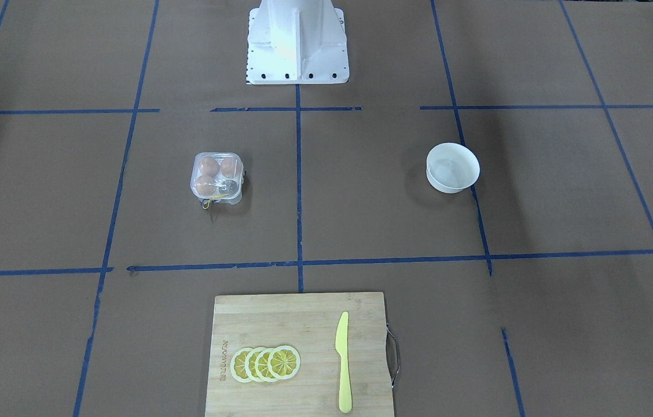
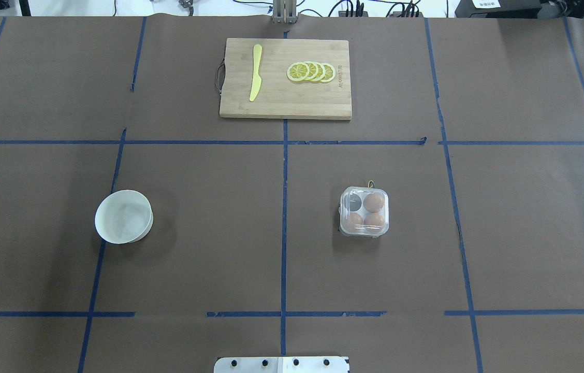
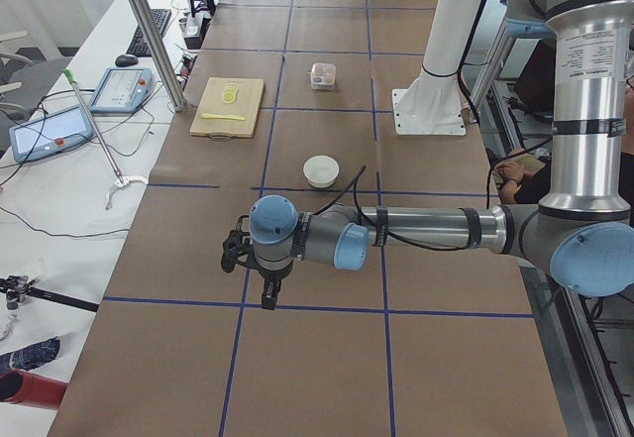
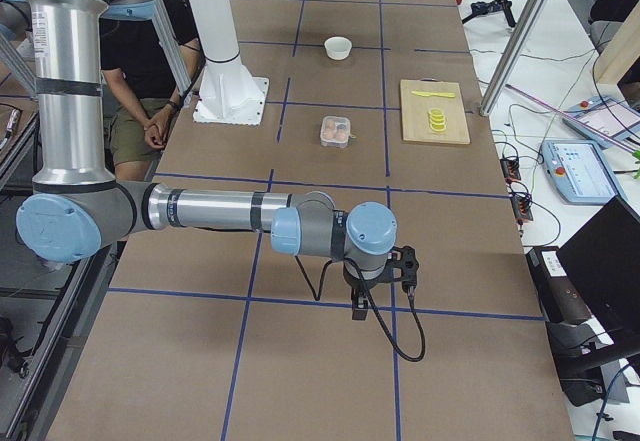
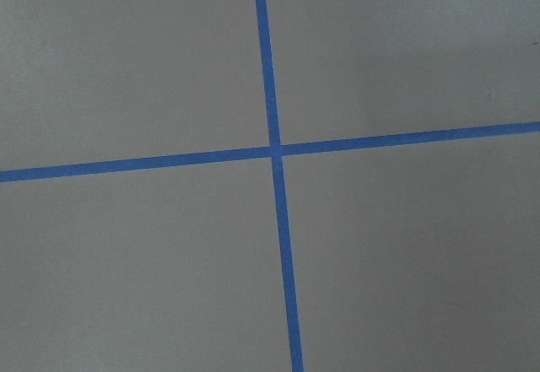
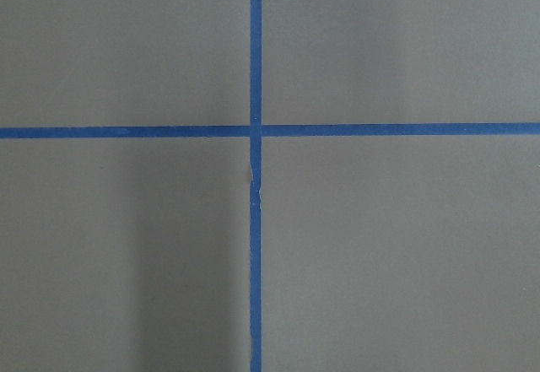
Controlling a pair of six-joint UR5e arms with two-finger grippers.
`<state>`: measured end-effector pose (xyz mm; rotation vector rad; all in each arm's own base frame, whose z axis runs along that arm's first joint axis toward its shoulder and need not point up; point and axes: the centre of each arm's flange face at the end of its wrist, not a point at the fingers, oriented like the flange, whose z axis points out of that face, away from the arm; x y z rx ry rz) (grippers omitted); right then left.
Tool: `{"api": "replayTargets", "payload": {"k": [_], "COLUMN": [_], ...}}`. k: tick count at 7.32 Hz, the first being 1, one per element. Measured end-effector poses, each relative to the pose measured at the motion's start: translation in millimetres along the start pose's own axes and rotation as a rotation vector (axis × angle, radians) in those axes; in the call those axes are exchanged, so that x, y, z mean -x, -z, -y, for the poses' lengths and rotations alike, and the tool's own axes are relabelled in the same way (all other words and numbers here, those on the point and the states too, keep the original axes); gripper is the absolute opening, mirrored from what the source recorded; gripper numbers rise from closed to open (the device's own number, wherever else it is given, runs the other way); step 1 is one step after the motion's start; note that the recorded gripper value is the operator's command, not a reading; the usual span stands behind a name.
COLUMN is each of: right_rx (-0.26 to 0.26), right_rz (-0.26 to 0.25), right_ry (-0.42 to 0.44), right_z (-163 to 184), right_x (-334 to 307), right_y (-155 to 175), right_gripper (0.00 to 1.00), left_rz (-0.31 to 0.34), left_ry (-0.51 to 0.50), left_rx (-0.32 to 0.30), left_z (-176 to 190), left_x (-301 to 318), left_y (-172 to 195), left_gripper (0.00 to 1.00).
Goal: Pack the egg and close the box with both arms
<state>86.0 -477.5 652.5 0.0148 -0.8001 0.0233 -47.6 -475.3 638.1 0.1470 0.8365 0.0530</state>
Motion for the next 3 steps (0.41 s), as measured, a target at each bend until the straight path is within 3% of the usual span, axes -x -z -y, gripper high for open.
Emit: {"api": "replayTargets", "payload": {"k": [3], "right_rx": [0.001], "right_rz": [0.001], "right_ry": [-0.001], "right_z": [-0.8], "right_x": [-0.5], "right_y": [-0.6], "right_gripper": [1.0], "left_rz": [0.0], "left_ry": [-0.001], "left_rx": [0.0], "left_z": [0.3], "left_x": [0.3], "left_y": [-0.3], "left_gripper": [1.0]}}
